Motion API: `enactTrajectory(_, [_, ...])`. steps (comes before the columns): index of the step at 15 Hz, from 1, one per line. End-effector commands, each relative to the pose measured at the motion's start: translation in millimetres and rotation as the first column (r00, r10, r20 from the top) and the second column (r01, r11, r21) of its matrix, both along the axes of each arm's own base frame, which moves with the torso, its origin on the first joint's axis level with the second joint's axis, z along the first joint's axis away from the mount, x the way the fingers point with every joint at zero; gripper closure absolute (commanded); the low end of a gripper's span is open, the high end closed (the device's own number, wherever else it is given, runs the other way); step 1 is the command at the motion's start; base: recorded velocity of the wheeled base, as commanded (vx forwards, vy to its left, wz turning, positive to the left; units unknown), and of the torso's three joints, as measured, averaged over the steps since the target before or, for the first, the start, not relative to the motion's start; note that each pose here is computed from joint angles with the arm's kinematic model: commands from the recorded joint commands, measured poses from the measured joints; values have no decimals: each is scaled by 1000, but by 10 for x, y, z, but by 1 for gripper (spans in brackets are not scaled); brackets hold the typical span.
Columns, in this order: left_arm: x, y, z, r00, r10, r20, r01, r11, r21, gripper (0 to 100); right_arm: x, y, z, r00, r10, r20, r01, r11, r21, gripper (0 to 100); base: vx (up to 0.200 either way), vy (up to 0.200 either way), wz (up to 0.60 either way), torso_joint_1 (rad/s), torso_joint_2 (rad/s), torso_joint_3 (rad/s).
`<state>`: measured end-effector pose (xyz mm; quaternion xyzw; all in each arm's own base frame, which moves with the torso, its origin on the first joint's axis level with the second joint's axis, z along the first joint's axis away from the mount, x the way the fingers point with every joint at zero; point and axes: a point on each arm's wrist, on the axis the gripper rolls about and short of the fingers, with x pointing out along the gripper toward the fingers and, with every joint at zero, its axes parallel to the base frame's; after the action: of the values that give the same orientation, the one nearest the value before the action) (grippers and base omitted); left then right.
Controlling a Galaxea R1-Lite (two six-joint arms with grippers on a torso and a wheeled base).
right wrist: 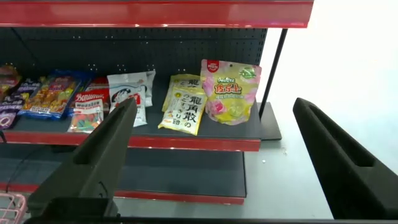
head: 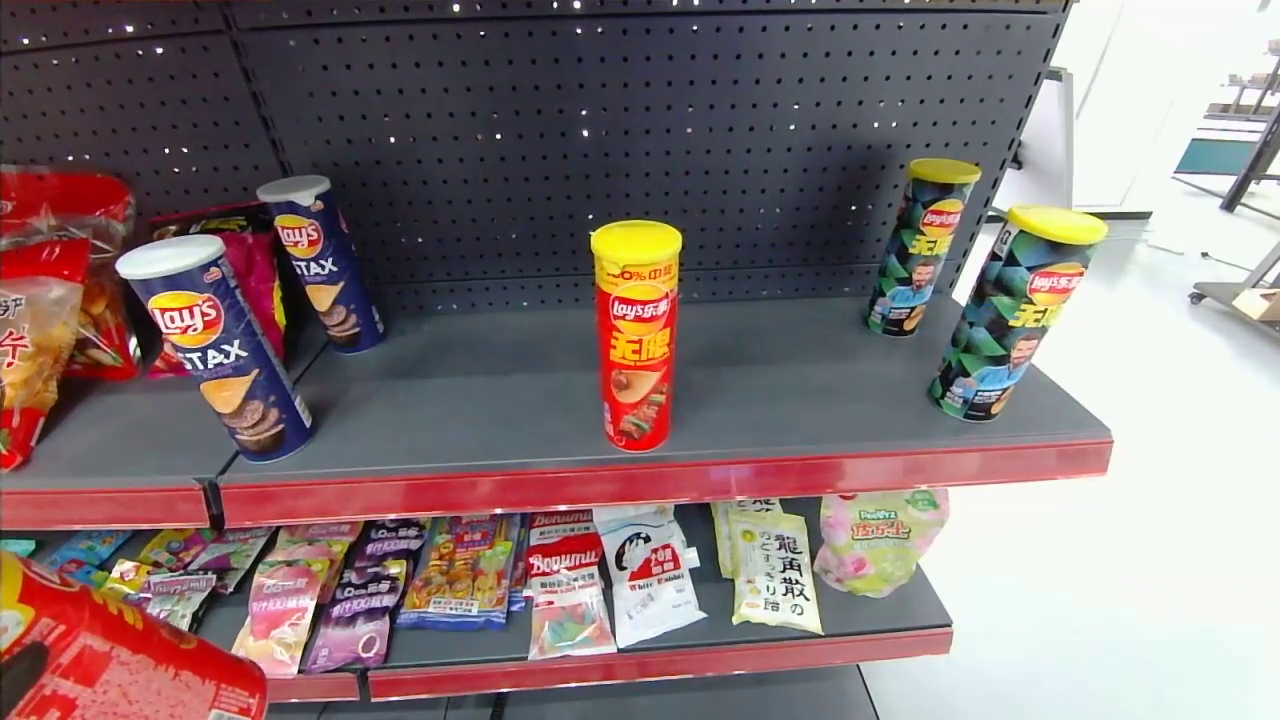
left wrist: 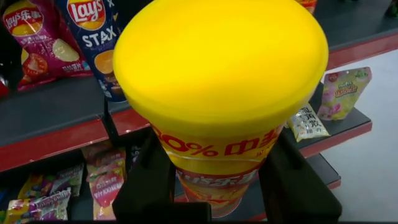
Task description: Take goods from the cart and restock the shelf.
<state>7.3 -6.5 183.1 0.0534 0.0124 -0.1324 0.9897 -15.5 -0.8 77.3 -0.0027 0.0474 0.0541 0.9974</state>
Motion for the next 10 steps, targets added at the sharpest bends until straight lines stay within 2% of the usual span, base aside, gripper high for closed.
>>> enactTrajectory(1, [-3, 0, 13, 1000, 0, 4, 0, 1000, 2, 100, 4, 0, 1, 1000, 1, -5, -1, 1000, -1, 0, 0, 0, 0, 0, 0, 0])
enactTrajectory(5, [-4, 0, 17, 1000, 0, 6, 0, 1000, 3, 100, 4, 0, 1, 1000, 1, -5, -1, 1000, -1, 0, 200, 0, 0, -7, 2, -1])
enactTrajectory(8, [-12, -1, 17, 1000, -5, 11, 5, 1000, 3, 100, 4, 0, 1, 1000, 1, -5, -1, 1000, 0, 0, 0, 0, 0, 0, 0, 0])
enactTrajectory(10, [10, 0, 4, 1000, -2, -5, 2, 1000, 3, 100, 4, 1, 1, 1000, 2, -5, -2, 1000, -1, 0, 0, 0, 0, 0, 0, 0])
